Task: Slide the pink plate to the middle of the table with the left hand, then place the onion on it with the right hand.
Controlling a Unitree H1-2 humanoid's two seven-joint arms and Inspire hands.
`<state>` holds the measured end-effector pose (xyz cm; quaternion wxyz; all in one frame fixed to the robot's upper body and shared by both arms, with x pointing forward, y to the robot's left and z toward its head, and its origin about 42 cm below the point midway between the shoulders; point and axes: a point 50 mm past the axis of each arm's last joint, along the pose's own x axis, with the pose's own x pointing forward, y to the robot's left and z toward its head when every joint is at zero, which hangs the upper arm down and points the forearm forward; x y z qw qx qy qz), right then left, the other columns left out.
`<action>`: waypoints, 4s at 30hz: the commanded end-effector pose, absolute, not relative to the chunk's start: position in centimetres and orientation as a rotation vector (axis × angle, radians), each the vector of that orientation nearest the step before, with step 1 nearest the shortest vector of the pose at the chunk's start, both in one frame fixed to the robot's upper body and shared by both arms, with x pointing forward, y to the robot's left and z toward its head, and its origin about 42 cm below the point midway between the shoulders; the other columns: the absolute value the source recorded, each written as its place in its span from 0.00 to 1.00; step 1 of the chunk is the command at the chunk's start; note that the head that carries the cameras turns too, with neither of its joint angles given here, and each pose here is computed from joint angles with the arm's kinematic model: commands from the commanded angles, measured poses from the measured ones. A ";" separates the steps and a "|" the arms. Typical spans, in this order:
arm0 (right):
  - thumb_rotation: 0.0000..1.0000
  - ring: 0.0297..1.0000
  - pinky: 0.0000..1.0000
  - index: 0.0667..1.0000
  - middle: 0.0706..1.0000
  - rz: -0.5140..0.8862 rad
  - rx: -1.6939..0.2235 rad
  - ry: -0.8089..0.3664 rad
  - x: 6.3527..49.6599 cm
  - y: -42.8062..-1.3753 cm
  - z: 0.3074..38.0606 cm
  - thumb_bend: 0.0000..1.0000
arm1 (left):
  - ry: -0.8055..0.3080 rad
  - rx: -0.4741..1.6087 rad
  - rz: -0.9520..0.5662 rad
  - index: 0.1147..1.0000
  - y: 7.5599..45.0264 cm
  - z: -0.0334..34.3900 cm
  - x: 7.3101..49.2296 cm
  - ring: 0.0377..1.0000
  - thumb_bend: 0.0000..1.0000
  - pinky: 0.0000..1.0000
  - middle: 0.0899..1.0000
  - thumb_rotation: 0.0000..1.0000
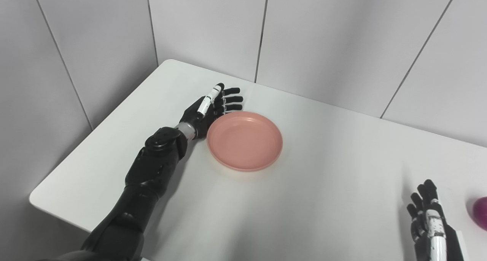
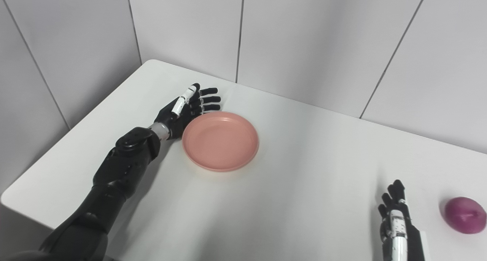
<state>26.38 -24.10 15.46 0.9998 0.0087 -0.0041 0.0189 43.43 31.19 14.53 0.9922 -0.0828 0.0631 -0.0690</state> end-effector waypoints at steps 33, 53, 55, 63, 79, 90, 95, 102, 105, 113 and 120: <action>1.00 1.00 1.00 1.00 1.00 0.044 0.010 -0.111 27.3 -24.9 14.5 0.05 | 0.029 -0.200 -0.094 0.73 26.6 13.6 40.3 0.78 0.33 0.76 0.77 1.00; 1.00 1.00 1.00 1.00 1.00 0.039 0.003 -0.110 27.3 -24.7 14.0 0.08 | 0.030 -0.235 -0.071 0.73 24.1 13.3 39.5 0.77 0.33 0.75 0.77 1.00; 1.00 1.00 1.00 1.00 1.00 0.041 0.007 -0.111 27.3 -24.7 13.9 0.10 | 0.030 -0.237 -0.065 0.73 23.7 13.3 39.4 0.76 0.33 0.74 0.76 1.00; 1.00 1.00 1.00 1.00 1.00 0.044 0.013 -0.117 27.4 -24.6 13.9 0.09 | 0.020 -0.227 -0.054 0.71 22.5 13.6 38.8 0.76 0.33 0.74 0.75 1.00; 1.00 1.00 1.00 1.00 1.00 0.043 0.019 -0.116 27.3 -24.2 13.5 0.12 | -0.030 -0.228 -0.078 0.71 20.5 14.1 37.7 0.74 0.36 0.71 0.74 1.00; 1.00 1.00 1.00 1.00 1.00 0.045 0.010 -0.117 27.4 -23.7 13.4 0.16 | -0.012 -0.238 -0.071 0.71 19.9 14.1 37.2 0.75 0.37 0.72 0.74 1.00; 1.00 1.00 1.00 1.00 1.00 0.039 0.008 -0.114 27.4 -23.4 13.4 0.17 | -0.013 -0.237 -0.075 0.72 19.6 14.1 36.9 0.75 0.37 0.73 0.75 1.00; 1.00 1.00 1.00 1.00 1.00 0.038 -0.002 -0.111 27.5 -23.2 13.4 0.18 | -0.008 -0.229 -0.087 0.73 19.3 14.0 36.7 0.76 0.37 0.73 0.75 1.00; 1.00 1.00 1.00 1.00 1.00 0.042 -0.006 -0.111 27.6 -23.1 13.2 0.19 | -0.004 -0.230 -0.090 0.73 19.2 13.9 36.7 0.76 0.38 0.73 0.76 1.00; 1.00 1.00 1.00 1.00 1.00 0.038 -0.001 -0.120 27.8 -22.8 13.1 0.20 | -0.001 -0.224 -0.115 0.74 18.9 13.7 36.7 0.77 0.41 0.74 0.76 1.00; 1.00 1.00 1.00 1.00 1.00 0.037 0.000 -0.119 27.9 -22.7 13.1 0.18 | -0.007 -0.233 -0.124 0.74 18.3 13.8 36.5 0.77 0.42 0.75 0.77 1.00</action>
